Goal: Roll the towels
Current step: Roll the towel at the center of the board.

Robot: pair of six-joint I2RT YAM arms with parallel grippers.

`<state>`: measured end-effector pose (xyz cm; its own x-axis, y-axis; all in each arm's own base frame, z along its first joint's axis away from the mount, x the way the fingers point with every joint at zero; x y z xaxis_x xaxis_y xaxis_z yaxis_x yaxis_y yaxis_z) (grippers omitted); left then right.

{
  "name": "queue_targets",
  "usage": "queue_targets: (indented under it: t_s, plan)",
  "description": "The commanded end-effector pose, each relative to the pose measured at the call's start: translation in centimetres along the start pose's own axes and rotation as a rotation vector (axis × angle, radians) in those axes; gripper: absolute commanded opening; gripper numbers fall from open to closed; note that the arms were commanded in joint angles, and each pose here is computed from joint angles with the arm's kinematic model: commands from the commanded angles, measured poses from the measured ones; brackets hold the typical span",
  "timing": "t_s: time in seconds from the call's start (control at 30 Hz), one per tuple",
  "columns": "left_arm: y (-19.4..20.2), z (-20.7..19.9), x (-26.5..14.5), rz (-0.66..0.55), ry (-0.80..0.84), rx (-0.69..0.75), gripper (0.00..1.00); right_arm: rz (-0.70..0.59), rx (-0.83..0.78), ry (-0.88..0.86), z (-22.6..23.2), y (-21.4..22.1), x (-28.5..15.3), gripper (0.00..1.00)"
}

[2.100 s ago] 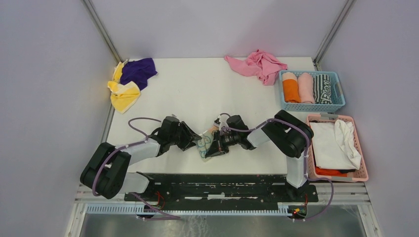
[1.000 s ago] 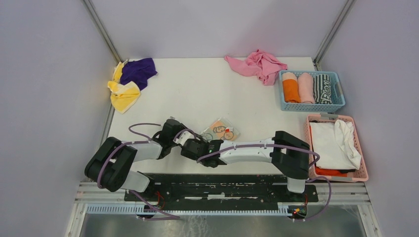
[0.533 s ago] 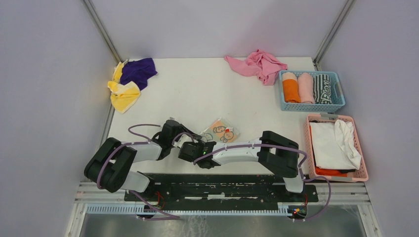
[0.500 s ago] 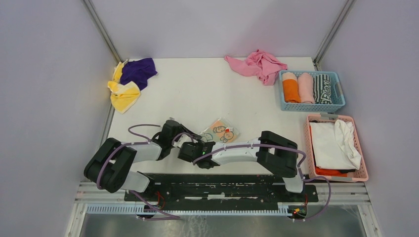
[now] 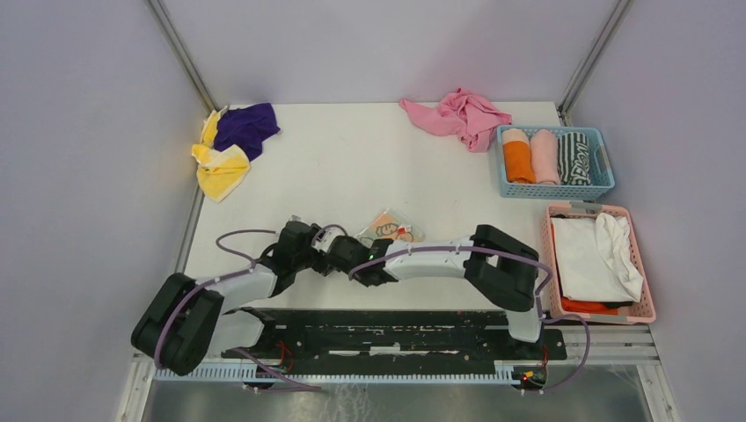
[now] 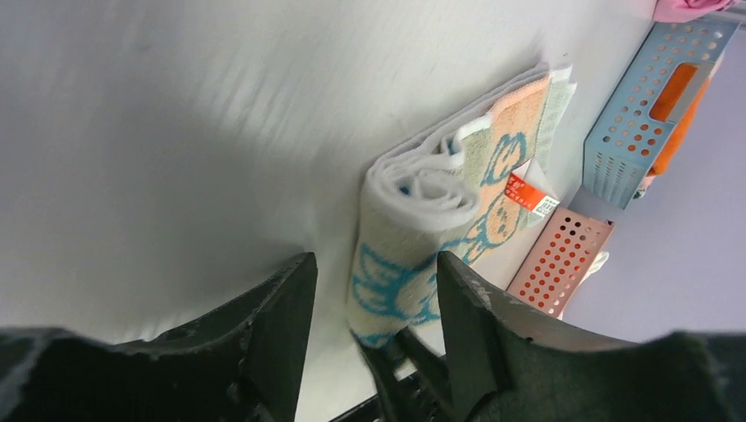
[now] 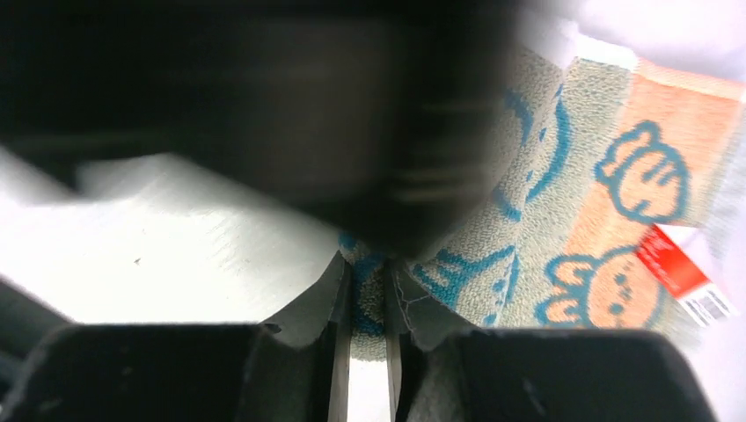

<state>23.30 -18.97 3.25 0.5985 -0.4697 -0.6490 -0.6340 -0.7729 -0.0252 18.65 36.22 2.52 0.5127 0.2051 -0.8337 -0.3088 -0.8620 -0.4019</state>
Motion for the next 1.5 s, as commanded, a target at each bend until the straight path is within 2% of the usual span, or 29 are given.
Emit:
queue_targets:
  t_s: [0.0, 0.17, 0.3, 0.53, 0.83, 1.07, 1.17, 1.3, 1.47]
  plan:
    - [-0.5, 5.5, -2.2, -0.062, -0.186, 0.029, 0.64, -0.021, 0.217, -0.543, 4.2, 0.4, -0.5, 0.11]
    - [-1.5, 3.9, -4.8, -0.130, -0.117, 0.053, 0.72, -0.142, 0.357, -0.900, 5.0, -2.3, -3.8, 0.01]
    - [-1.5, 2.8, -6.5, -0.149, -0.041, 0.050, 0.75, -0.231, 0.457, -1.135, 4.9, -4.1, -5.8, 0.01]
    - [-0.5, 3.0, -6.4, -0.107, 0.015, 0.018, 0.75, -0.345, 0.715, -1.337, 2.3, -5.3, -5.5, 0.01]
    - [-0.3, 3.5, -5.8, -0.077, -0.052, 0.045, 0.75, -0.223, 0.938, -1.278, 1.3, -1.0, -0.4, 0.00]
    - [-0.2, 1.2, -4.7, -0.047, 0.019, 0.071, 0.75, -0.087, 0.962, -1.196, 2.0, 2.4, 1.8, 0.00]
    - [-0.2, 0.3, -3.8, -0.028, 0.036, 0.111, 0.74, -0.074, 0.968, -1.186, 2.0, 2.7, 2.2, 0.00]
    - [-0.4, 0.7, -2.5, -0.018, 0.001, 0.134, 0.67, -0.055, 0.970, -1.166, 2.0, 3.1, 2.6, 0.01]
    - [0.3, 2.4, -0.6, 0.029, -0.069, 0.140, 0.49, -0.028, 0.913, -1.073, 1.3, 3.6, 2.7, 0.05]
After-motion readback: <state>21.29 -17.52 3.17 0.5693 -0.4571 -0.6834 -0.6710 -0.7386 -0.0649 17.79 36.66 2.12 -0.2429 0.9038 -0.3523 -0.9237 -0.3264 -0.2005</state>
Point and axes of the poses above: each gripper's point midway between its finger pads, its own x axis out along the fingers, its own z axis along the line the jaws close on, y = z × x, the point moved 1 cm from there along -x, back along the fingers, and after that the axes turned 5 degrees about -x, right-handed, at the moved point
